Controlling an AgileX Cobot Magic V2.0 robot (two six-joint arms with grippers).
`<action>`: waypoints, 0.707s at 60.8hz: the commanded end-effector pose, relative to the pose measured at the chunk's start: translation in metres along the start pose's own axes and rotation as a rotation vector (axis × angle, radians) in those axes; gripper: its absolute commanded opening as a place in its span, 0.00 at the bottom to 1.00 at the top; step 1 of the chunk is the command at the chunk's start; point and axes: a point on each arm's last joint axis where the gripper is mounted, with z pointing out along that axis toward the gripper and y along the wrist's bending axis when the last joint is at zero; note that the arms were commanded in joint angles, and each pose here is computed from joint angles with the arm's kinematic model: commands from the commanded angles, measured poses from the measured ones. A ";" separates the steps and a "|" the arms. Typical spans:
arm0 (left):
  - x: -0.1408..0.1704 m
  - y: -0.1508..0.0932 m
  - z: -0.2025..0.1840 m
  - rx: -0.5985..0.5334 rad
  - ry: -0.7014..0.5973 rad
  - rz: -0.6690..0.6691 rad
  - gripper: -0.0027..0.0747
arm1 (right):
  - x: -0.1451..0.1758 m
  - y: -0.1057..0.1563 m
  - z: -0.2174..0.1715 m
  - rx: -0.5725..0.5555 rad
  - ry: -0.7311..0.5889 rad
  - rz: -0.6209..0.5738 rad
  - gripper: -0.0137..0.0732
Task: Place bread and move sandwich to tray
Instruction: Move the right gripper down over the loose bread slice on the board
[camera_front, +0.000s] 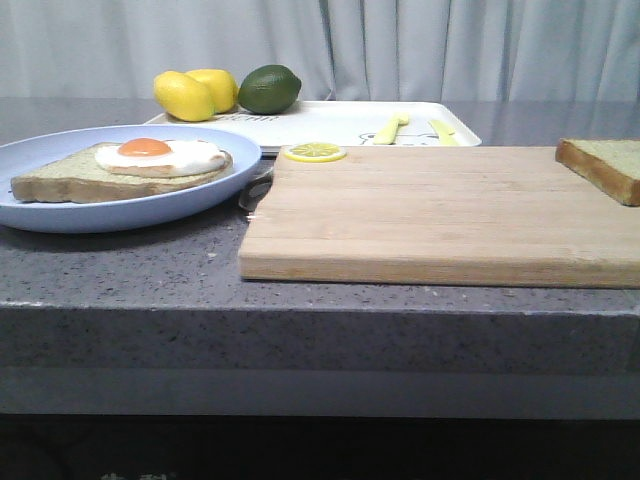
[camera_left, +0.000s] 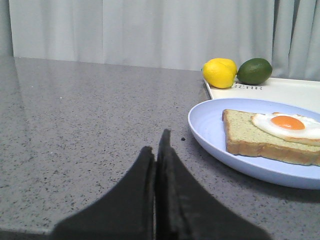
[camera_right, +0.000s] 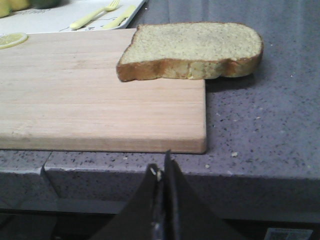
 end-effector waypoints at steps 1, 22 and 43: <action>-0.009 0.000 -0.002 0.003 -0.109 -0.010 0.01 | -0.009 0.000 -0.002 -0.001 -0.096 -0.004 0.08; -0.009 0.000 -0.002 0.003 -0.109 -0.010 0.01 | -0.009 0.000 -0.002 0.000 -0.096 -0.005 0.08; -0.009 0.000 -0.002 0.003 -0.109 -0.010 0.01 | -0.011 0.000 -0.002 -0.001 -0.117 -0.005 0.08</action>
